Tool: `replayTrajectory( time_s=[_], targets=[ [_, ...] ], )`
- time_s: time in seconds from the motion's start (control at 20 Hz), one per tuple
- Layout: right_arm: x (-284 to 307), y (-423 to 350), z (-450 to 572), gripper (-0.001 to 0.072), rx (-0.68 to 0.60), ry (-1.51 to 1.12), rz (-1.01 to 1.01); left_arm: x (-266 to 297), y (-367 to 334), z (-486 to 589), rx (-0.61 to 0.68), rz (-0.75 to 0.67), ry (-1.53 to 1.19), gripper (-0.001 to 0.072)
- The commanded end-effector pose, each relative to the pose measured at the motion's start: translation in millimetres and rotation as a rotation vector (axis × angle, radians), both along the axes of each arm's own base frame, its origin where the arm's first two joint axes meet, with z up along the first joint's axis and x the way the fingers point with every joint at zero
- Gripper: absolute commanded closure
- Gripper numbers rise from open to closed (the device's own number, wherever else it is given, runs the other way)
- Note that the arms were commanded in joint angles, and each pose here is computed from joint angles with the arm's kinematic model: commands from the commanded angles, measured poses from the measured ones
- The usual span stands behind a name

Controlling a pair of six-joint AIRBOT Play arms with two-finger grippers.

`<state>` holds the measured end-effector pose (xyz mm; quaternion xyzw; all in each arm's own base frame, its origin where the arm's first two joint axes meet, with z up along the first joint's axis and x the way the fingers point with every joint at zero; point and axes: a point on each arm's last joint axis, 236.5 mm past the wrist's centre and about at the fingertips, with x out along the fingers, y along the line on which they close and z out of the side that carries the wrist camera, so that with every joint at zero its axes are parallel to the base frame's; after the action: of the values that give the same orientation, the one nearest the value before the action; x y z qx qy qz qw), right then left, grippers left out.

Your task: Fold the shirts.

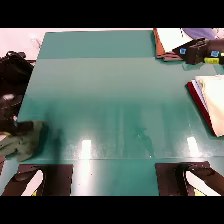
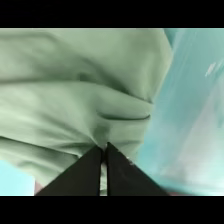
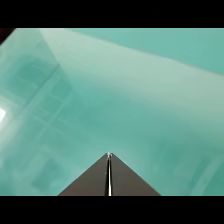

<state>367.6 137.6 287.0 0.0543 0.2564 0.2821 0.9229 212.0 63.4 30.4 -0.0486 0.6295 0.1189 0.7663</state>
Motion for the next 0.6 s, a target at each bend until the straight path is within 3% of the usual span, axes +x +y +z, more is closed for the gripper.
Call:
replayTrajectory(
  time_s=[0.0,0.25,0.55],
  targets=[
    [5,0,24,0.0696,0.007,-0.054,-0.002,58,-25,106,-0.064,-0.038,-0.330,0.0685],
    [12,1,85,0.0696,0.011,-0.188,0.000,94,-119,284,-0.136,-0.340,-0.817,0.0687],
    [8,3,142,0.0696,-0.005,-0.308,0.023,117,-286,295,-0.309,-0.745,-0.773,0.0687]
  ],
)
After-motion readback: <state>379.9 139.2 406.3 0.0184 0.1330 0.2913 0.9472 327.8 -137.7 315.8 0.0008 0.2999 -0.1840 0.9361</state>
